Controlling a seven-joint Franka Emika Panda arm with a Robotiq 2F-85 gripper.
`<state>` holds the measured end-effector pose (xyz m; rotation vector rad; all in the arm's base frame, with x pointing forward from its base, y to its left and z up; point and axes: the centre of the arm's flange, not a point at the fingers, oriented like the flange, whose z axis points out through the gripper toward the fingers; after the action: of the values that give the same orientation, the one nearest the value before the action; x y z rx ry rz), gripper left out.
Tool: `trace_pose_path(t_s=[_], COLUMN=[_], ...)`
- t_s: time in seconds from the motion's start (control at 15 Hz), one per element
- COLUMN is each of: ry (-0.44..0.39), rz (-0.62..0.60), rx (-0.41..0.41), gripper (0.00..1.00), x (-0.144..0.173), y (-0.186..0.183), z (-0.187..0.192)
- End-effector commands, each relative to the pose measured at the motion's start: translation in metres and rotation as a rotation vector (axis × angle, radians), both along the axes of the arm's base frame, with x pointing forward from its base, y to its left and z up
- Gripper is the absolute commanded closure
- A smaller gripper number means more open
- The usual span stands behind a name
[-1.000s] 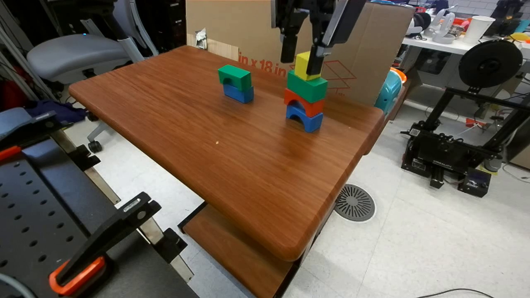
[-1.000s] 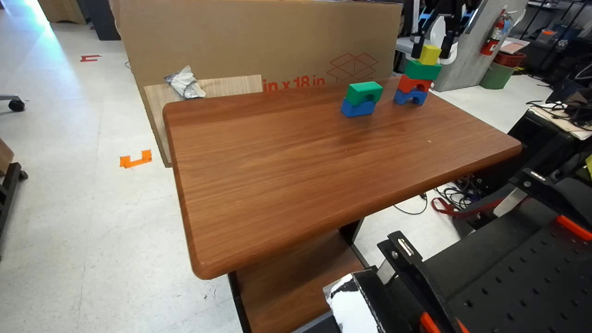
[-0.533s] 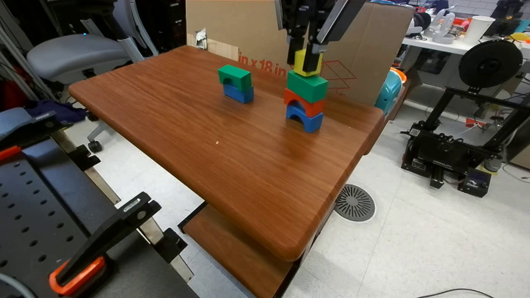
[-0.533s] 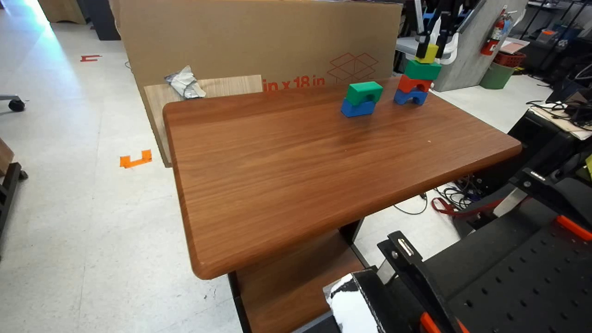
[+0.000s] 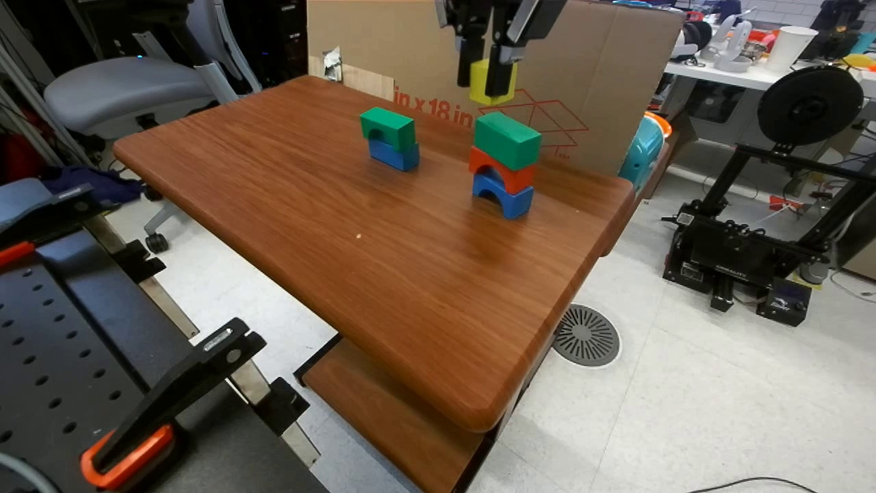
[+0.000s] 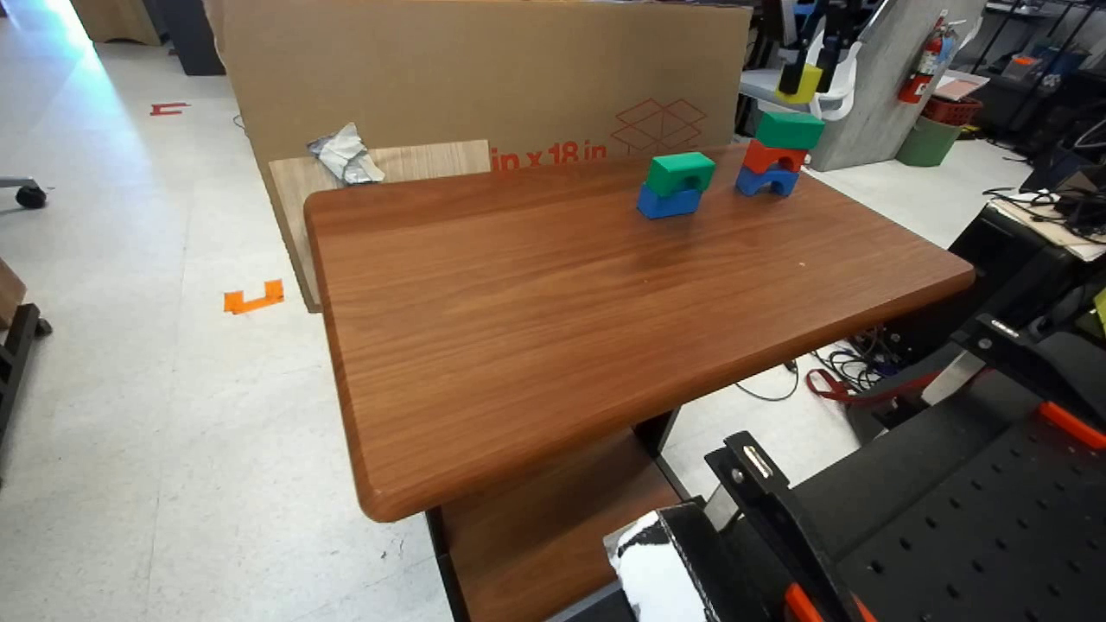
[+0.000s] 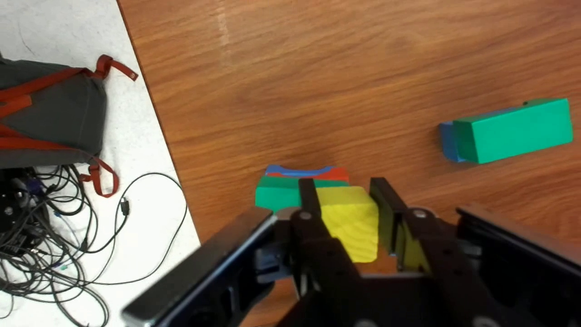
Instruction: Put the yellow cube on the table
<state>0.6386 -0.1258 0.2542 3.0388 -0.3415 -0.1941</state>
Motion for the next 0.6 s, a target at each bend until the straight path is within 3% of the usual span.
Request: trace_pose_path(t_s=[0.0,0.53], ry=[0.004,0.041], rz=[0.091,0.259], rx=[-0.019,-0.076], gripper=[0.92,0.92], x=[-0.044,-0.082], y=[0.02,0.056], z=[-0.009,-0.051])
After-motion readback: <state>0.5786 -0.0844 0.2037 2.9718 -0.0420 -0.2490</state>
